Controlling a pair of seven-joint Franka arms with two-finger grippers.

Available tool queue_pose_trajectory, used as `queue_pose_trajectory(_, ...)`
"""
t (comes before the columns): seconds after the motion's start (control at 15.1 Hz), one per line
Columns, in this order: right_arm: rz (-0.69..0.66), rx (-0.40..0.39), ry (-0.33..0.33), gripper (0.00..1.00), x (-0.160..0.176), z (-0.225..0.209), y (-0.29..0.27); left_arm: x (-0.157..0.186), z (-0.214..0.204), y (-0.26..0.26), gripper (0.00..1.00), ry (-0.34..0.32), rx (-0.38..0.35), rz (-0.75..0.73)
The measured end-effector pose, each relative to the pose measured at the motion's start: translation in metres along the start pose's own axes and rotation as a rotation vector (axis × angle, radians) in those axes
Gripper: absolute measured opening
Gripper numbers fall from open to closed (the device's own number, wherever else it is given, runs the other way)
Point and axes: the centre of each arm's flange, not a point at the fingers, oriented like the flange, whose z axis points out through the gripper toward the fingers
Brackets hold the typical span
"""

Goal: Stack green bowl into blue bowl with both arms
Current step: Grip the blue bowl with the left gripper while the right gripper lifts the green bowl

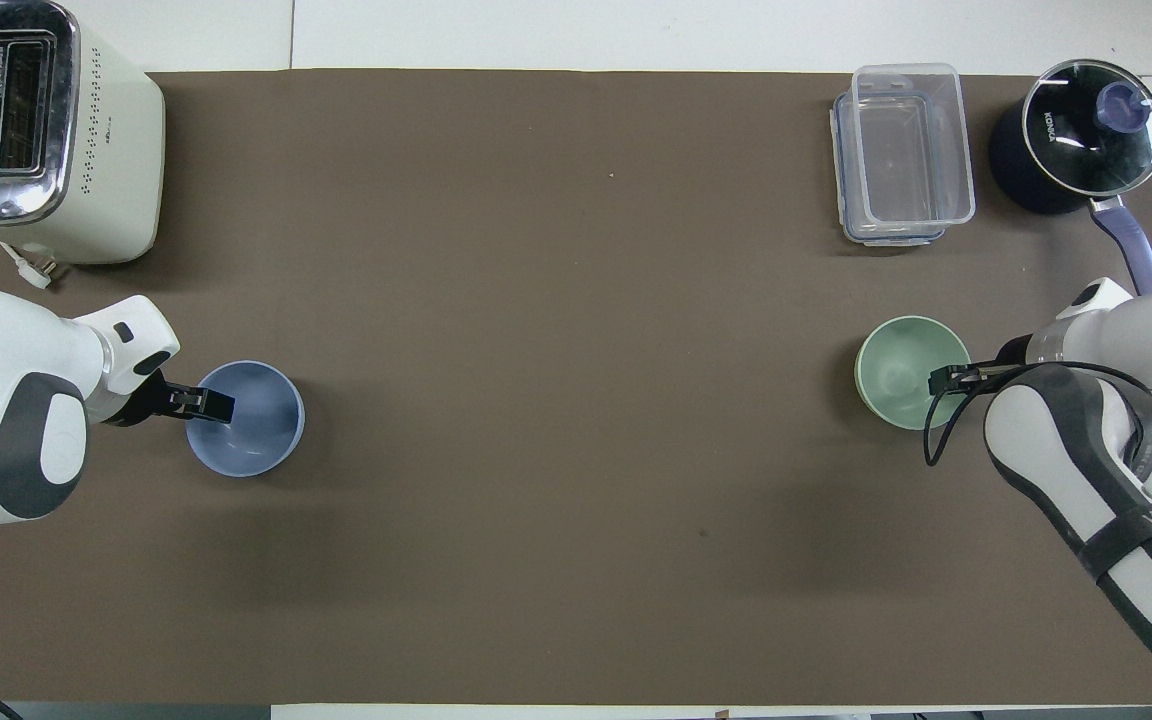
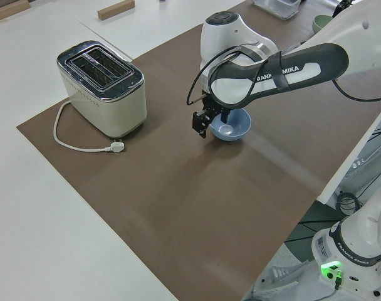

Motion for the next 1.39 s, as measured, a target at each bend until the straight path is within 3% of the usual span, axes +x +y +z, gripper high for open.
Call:
queue_pose_trajectory(0.13,0.002,0.004,0.007,0.10,0.001,-0.002,-0.001,-0.001,0.001,0.000,0.56,-0.003,-0.001,0.038)
queue_pose_trajectory(0.4,-0.007,0.011,0.011,0.07,0.002,-0.009,-0.004,-0.002,0.002,0.001,0.09,-0.009,-0.004,0.058)
queue_pose_trajectory(0.66,-0.030,0.033,-0.044,0.06,0.016,-0.041,-0.013,0.018,-0.034,0.022,0.05,-0.012,-0.046,0.066)
queue_pose_trajectory(0.93,-0.075,0.048,-0.065,0.06,0.032,-0.097,-0.034,0.068,-0.103,0.142,0.05,0.014,-0.062,0.044)
queue_pose_trajectory(1.19,-0.095,0.065,-0.088,0.06,0.039,-0.142,-0.056,0.063,-0.066,0.276,0.05,0.011,-0.044,0.069)
queue_pose_trajectory(1.39,-0.080,0.072,-0.091,0.06,0.042,-0.161,-0.081,0.054,-0.033,0.311,0.05,0.021,-0.049,0.079)
